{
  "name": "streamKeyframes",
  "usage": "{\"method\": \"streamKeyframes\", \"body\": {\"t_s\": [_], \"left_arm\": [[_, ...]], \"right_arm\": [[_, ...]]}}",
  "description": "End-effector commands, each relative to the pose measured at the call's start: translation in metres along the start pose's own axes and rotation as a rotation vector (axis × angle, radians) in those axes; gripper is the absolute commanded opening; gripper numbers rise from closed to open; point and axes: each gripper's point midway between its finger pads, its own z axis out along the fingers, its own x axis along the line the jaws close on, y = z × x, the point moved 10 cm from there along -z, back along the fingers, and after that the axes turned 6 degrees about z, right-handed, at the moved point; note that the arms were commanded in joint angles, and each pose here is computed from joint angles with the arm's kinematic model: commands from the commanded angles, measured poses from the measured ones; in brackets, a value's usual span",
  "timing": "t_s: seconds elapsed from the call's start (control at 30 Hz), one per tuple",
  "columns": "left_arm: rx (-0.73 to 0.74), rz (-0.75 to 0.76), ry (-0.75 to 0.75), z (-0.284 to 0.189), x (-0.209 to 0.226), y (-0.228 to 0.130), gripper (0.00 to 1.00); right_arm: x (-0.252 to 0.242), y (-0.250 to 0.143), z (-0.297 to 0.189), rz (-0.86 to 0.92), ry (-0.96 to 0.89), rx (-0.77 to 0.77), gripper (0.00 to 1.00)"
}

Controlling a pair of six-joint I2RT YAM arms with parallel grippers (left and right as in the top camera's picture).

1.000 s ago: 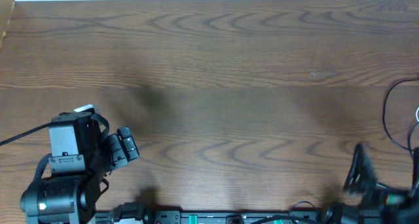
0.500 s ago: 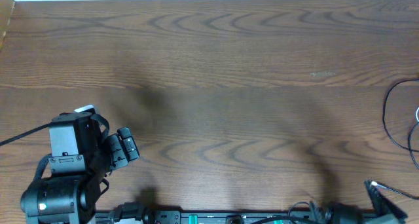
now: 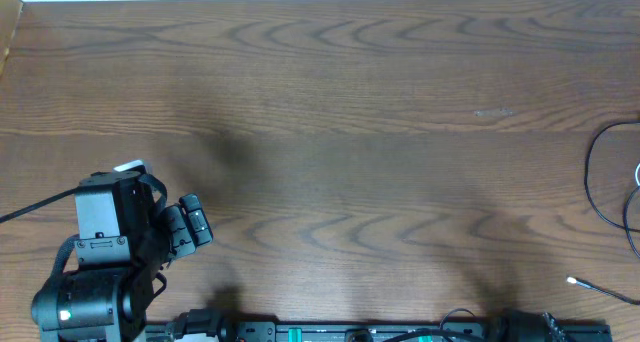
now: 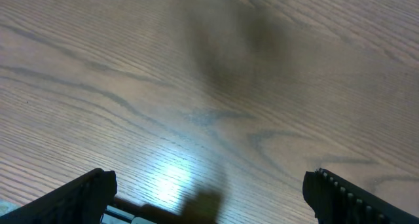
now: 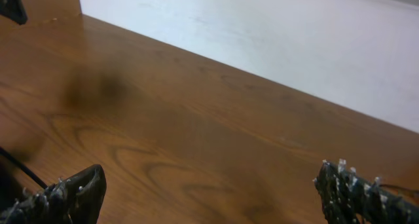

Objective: Untangle cables

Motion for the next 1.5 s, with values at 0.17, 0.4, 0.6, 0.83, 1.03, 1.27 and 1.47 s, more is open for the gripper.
{"method": "streamKeyframes", "body": {"t_s": [0.17, 0.4, 0.6, 0.83, 1.03, 1.27, 1.47], "left_arm": [[-0.013, 0.002, -0.009, -0.004, 0.0, 0.001, 0.97], [-0.013, 0.002, -0.01, -0.004, 0.0, 0.002, 0.96], [-0.014, 0.002, -0.009, -0.004, 0.0, 0.002, 0.97], [-0.025, 0.005, -0.011, -0.004, 0.0, 0.003, 0.96], [-0.033, 0.008, -0.011, -0.004, 0.0, 0.004, 0.96], [-0.033, 0.012, -0.011, -0.005, 0.0, 0.004, 0.97], [-0.031, 0.012, -0.011, -0.004, 0.0, 0.004, 0.96]], "right_arm": [[-0.006, 0.021, 0.001, -0.121, -0.029, -0.144, 0.99], [-0.03, 0.028, 0.042, -0.145, 0.014, -0.213, 0.99], [-0.057, 0.026, 0.088, -0.081, 0.025, -0.297, 0.99], [-0.091, 0.004, 0.135, 0.037, -0.059, -0.363, 0.99], [-0.107, -0.039, 0.172, 0.131, -0.064, -0.294, 0.99], [-0.124, -0.088, 0.202, 0.242, -0.156, -0.25, 0.99], [-0.128, -0.118, 0.215, 0.285, -0.176, -0.194, 0.99]]}}
